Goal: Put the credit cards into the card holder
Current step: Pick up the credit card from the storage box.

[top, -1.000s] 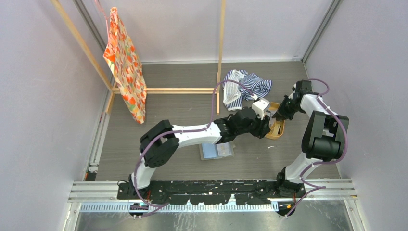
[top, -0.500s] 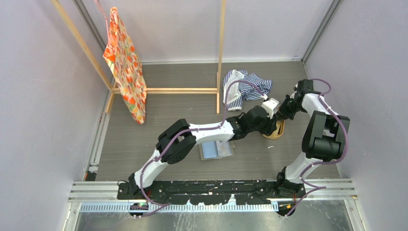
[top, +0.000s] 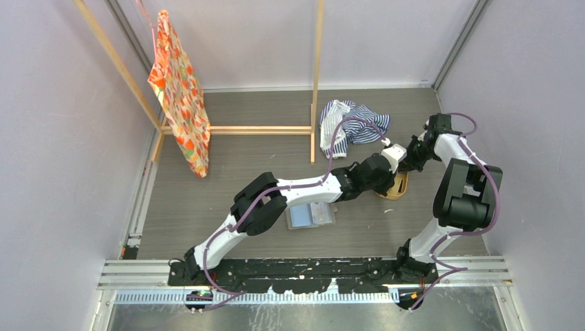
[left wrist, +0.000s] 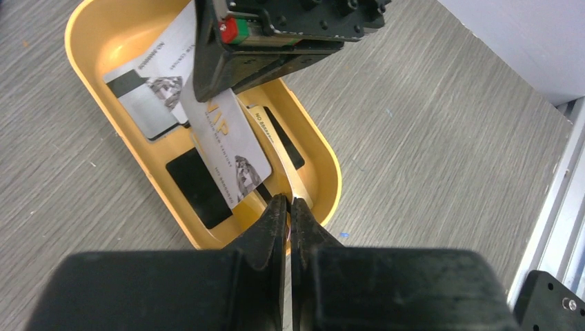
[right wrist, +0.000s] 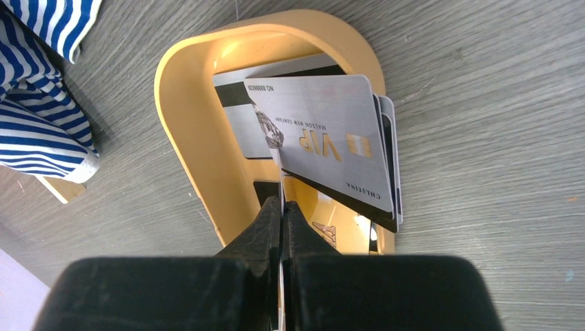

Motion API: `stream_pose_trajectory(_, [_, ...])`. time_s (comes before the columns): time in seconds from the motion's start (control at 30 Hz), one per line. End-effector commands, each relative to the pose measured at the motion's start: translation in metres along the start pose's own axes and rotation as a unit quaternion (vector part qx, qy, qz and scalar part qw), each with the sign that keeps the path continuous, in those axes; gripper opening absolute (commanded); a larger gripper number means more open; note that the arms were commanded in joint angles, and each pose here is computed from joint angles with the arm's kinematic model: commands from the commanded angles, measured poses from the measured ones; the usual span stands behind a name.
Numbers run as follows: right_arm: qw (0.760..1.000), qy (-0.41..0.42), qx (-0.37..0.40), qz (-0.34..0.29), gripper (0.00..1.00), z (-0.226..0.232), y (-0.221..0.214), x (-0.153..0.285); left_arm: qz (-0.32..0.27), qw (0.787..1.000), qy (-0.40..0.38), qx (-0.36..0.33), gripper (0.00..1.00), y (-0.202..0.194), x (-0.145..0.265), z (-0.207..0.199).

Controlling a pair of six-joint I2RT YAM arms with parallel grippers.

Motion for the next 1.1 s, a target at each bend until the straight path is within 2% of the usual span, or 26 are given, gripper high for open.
stream_pose_trajectory(0.0, [1.000, 0.012, -0.005, 0.001, 0.02, 0.005, 0.005, 0.005, -0.022, 0.999, 0.030, -0.014, 0.00, 0.011, -0.004, 0.005])
stream_pose_trajectory(0.3, [1.000, 0.019, 0.003, 0.011, 0.33, 0.005, 0.005, 0.004, -0.041, 0.997, 0.046, -0.040, 0.00, 0.015, 0.001, 0.009])
stream_pose_trajectory(0.4, [1.000, 0.021, 0.009, 0.010, 0.39, 0.005, 0.006, 0.006, -0.046, 0.997, 0.052, -0.043, 0.00, 0.015, 0.003, 0.011])
stream_pose_trajectory(0.57, [0.999, 0.023, 0.025, -0.007, 0.43, 0.008, 0.010, 0.015, -0.061, 0.996, 0.054, -0.042, 0.00, 0.021, 0.013, 0.010])
stream_pose_trajectory(0.77, [0.996, 0.023, 0.067, -0.057, 0.50, 0.013, 0.015, 0.040, -0.086, 0.995, 0.048, -0.028, 0.00, 0.029, 0.036, 0.009])
stream_pose_trajectory(0.9, [0.992, 0.030, 0.090, -0.086, 0.51, 0.015, 0.016, 0.053, -0.107, 0.993, 0.039, -0.003, 0.00, 0.034, 0.052, 0.012])
stream_pose_trajectory(1.07, [0.976, 0.085, 0.164, -0.113, 0.51, 0.023, 0.013, 0.073, -0.132, 0.990, 0.024, 0.040, 0.00, 0.036, 0.065, 0.025])
Point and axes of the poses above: each gripper's point midway between its finger pads, its own x axis back along the fingers, its own z axis along the line the jaws close on, y = z × x, the point moved 9 cm from there along x, back along the fingers, and after that the axes turned 10 degrees about x, right-handed, at the moved point
